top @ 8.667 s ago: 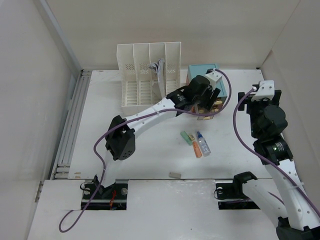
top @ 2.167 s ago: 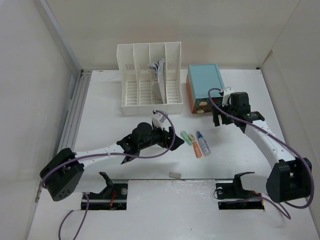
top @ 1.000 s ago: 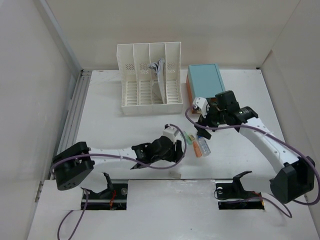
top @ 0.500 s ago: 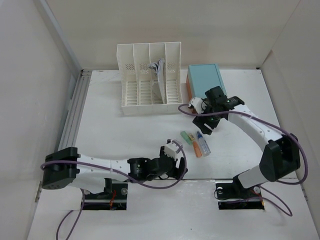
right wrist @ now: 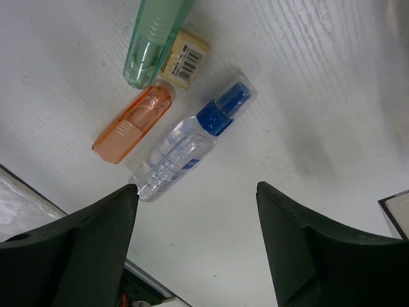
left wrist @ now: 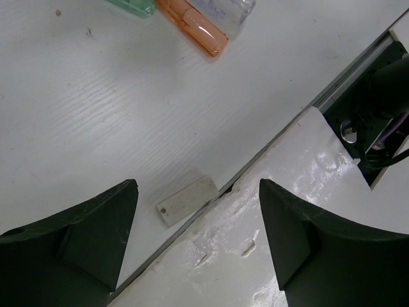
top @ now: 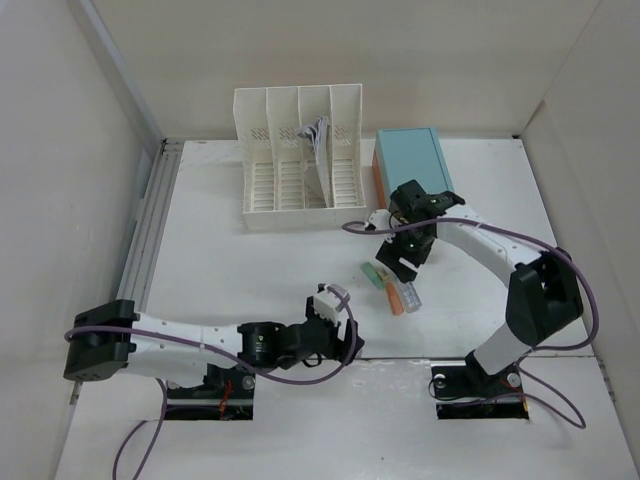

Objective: Organize the desk

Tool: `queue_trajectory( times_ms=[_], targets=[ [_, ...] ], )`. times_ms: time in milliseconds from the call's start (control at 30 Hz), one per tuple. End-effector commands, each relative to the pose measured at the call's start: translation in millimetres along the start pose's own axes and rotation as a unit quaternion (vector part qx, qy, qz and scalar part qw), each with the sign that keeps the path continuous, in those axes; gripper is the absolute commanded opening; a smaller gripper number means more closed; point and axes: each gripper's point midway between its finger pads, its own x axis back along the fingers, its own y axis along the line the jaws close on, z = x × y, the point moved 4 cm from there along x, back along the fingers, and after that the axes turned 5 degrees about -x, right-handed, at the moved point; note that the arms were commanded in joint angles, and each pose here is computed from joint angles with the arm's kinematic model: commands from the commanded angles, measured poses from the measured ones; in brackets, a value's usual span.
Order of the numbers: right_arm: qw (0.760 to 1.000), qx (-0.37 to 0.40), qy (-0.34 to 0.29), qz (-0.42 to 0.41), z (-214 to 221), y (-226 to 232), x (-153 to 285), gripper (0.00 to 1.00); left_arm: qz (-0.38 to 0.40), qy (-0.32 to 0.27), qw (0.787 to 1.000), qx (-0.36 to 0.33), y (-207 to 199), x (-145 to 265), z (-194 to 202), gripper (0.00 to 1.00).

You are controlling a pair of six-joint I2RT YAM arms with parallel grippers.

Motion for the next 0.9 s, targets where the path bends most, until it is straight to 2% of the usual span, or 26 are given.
queue_trajectory(
  times_ms=[0,267,533,867],
  targets=[
    [1.000,-0.022,-0.011,0.011,-14,-3,6,0.80,0.004,-0.028,1.000,0.011,0,3,-8,0.74],
    [0.997,-0.064,-0.001,-0.043,-28,2,-27,0.78,0.015,-0.036,0.999,0.017,0,9,-11,0.74],
    [0.995,-0.092,-0.021,-0.018,-39,-7,-35,0.76,0.017,-0.046,0.999,0.022,9,16,-7,0.75],
    [0.992,-0.124,-0.014,0.015,-30,-13,-52,0.71,0.019,-0.050,0.998,0.014,9,17,-8,0.76]
  ],
)
